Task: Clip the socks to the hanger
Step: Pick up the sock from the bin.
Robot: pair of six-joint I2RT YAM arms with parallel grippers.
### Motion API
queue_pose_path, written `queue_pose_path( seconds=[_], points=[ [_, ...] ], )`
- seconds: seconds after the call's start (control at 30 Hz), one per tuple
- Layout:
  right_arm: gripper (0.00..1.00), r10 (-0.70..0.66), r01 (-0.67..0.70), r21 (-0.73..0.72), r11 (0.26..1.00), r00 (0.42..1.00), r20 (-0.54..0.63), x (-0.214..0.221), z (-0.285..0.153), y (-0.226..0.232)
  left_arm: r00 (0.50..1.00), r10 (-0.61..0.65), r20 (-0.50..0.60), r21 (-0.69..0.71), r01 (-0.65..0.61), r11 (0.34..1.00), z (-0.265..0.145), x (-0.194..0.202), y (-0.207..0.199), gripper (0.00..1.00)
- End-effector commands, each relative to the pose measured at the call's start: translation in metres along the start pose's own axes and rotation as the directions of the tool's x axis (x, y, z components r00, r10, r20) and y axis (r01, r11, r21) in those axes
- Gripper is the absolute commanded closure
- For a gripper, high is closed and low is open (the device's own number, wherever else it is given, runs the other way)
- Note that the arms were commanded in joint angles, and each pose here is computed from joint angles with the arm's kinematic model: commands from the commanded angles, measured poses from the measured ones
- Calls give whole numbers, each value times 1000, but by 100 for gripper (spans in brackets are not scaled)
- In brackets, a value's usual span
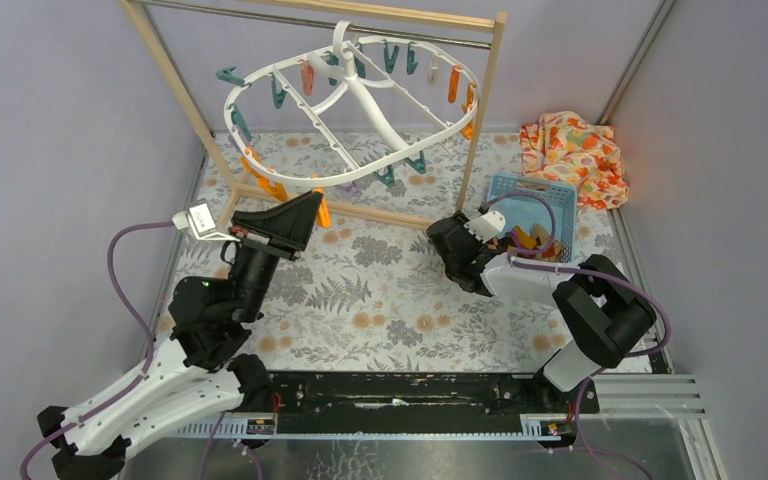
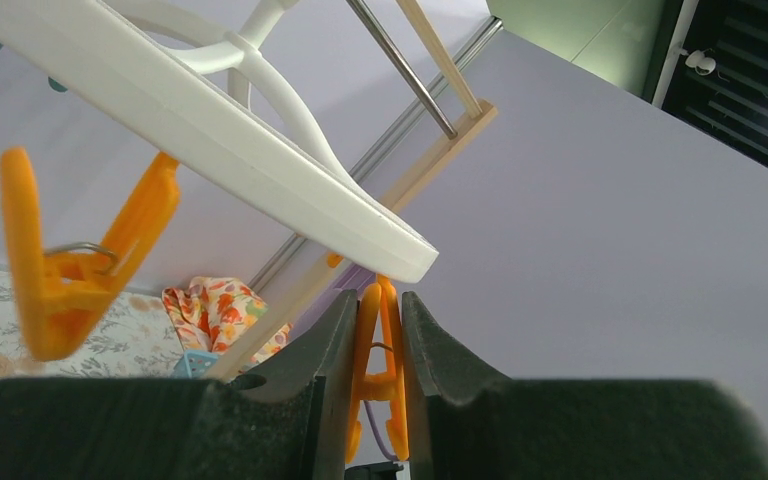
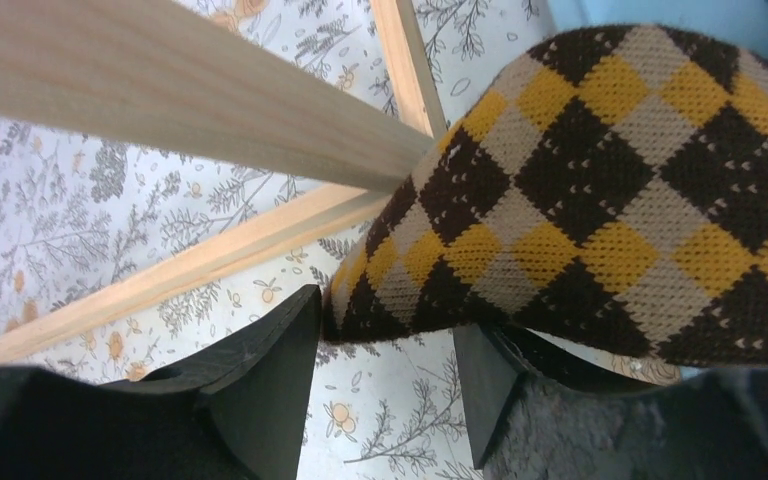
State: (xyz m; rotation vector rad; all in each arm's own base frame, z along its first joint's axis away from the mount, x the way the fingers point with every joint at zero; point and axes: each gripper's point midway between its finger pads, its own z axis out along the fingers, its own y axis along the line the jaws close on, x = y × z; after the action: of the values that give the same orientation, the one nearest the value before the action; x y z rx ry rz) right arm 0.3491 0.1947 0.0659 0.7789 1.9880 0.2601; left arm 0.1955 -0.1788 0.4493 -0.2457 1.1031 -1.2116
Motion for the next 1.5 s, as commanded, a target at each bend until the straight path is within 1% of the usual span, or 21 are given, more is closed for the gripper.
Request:
queue_pose_path(
  seconds=[0.0, 0.1, 0.27, 0.43, 0.53, 0.57, 0.6, 0.63, 0.67, 0.73, 0.77, 0.93, 1.03, 1.1, 1.17, 1.2, 1.27, 1.33, 1.37, 1.47],
  points=[
    [43, 67, -66, -15, 998, 996, 54, -16, 9, 7, 1000, 8, 13, 41, -8, 999, 2, -10, -13, 100],
    [44, 67, -66, -19, 998, 997, 45, -13, 12, 11, 1000, 14, 13, 38, -14, 999, 2, -10, -12, 100],
    [50, 60, -59, -24, 998, 998, 29, -10, 18, 18, 1000, 19, 13, 32, -19, 999, 1, -10, -11, 100],
    [52, 60, -59, -32, 998, 998, 7, -3, 22, 22, 999, 29, 18, 23, -29, 999, -1, -13, -9, 100],
    [56, 59, -58, -32, 998, 998, 7, -3, 22, 21, 999, 32, 19, 22, -32, 999, -1, -14, -9, 100],
    [59, 59, -59, -29, 998, 998, 13, -4, 23, 20, 999, 31, 18, 22, -32, 999, -2, -13, -9, 100],
    [64, 58, -58, -30, 998, 998, 18, -5, 22, 20, 999, 31, 19, 23, -31, 999, -2, -14, -9, 100],
    [72, 61, -60, -35, 998, 998, 23, -6, 22, 20, 999, 32, 18, 22, -32, 999, -2, -13, -9, 100],
    [82, 66, -65, -39, 997, 997, 28, -8, 21, 18, 999, 32, 18, 21, -32, 999, -2, -13, -9, 100],
    [99, 74, -73, -48, 996, 997, 32, -9, 18, 17, 999, 34, 18, 20, -35, 999, -2, -14, -9, 100],
    [100, 76, -74, -51, 996, 997, 30, -10, 16, 17, 999, 34, 20, 21, -34, 999, -2, -14, -9, 100],
    [100, 93, -92, -106, 990, 996, 4, -17, -4, 18, 999, 34, 19, 20, -34, 999, -1, -13, -8, 100],
    [100, 83, -83, -186, 979, 997, -10, -27, -31, 22, 999, 33, 16, 22, -33, 999, -1, -12, -9, 100],
    [100, 49, -53, -271, 961, 999, -23, -32, -54, 28, 1000, 27, 13, 26, -28, 999, -1, -12, -10, 100],
    [100, -5, -8, -405, 914, 999, -33, -36, -80, 40, 1000, 22, 3, 34, -22, 999, 0, -10, -12, 100],
    [100, -29, 8, -487, 874, 999, -35, -38, -95, 47, 1000, 18, -4, 39, -17, 999, 1, -8, -13, 100],
    [100, -60, 22, -640, 768, 998, -38, -39, -127, 57, 1000, 10, -13, 50, -9, 999, 2, -6, -16, 100],
    [100, -84, 32, -759, 650, 996, -30, -41, -157, 63, 1000, 3, -17, 58, -2, 998, 3, -6, -18, 100],
    [100, -116, 42, -813, 581, 993, -32, -39, -175, 66, 1000, 3, -20, 61, -2, 998, 3, -5, -19, 100],
    [100, -208, 84, -912, 402, 978, -1, -36, -217, 72, 1000, 8, -17, 65, -7, 998, 3, -8, -21, 100]
  ],
)
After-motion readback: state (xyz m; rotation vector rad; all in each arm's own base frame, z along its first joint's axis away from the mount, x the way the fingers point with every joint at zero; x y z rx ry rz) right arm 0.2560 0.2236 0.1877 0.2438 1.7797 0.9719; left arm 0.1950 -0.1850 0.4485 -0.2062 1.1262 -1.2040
